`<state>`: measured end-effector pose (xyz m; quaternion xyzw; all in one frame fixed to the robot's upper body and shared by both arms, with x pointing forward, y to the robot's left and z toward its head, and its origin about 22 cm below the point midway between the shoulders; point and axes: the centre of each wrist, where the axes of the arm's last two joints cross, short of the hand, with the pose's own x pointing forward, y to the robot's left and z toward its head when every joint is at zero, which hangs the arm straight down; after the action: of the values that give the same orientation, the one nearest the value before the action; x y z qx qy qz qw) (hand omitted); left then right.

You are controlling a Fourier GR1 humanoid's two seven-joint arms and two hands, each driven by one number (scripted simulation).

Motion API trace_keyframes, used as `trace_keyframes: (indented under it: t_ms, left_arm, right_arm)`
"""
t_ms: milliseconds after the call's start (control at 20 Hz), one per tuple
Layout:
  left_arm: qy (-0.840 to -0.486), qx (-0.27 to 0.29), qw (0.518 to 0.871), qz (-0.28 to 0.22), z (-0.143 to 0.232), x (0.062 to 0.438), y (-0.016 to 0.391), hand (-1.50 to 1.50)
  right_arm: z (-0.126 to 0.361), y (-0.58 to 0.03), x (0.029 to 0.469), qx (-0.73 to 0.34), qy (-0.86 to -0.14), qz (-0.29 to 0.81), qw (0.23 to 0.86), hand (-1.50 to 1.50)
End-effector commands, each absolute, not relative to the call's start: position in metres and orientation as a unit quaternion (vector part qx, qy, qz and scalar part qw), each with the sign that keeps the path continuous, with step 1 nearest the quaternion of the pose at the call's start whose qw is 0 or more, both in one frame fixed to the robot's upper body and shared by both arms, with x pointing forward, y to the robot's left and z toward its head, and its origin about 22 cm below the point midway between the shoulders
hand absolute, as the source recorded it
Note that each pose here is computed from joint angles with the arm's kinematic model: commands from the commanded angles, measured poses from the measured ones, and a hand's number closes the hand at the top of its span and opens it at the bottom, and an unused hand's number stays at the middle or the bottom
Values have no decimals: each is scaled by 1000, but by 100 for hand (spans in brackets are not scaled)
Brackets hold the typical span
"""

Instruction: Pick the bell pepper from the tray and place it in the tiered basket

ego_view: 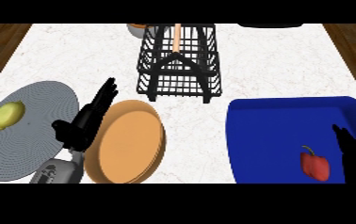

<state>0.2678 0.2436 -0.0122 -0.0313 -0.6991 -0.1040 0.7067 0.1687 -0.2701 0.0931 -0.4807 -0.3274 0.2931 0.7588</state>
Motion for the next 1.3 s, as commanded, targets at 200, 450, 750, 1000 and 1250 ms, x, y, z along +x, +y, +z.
trace_keyframes:
  t_ms: [200, 450, 750, 1000, 1250]
  left_arm:
    - [-695, -33, 711, -99, -26, 252, 232, 0]
    - [-697, -31, 709, -104, 3, 266, 234, 0]
    - [-686, -37, 720, -99, -30, 259, 240, 0]
    - [-687, -30, 719, -104, -15, 271, 230, 0]
    - [-696, -35, 709, -108, -7, 269, 245, 0]
  right_arm:
    - [58, -283, 183, -493, -255, 256, 792, -150]
    - [35, -269, 169, -488, -268, 252, 792, -150]
    - [42, -287, 180, -477, -275, 251, 796, -150]
    - [21, -295, 182, -469, -280, 249, 800, -150]
    - [12, -299, 197, -481, -366, 241, 759, 150]
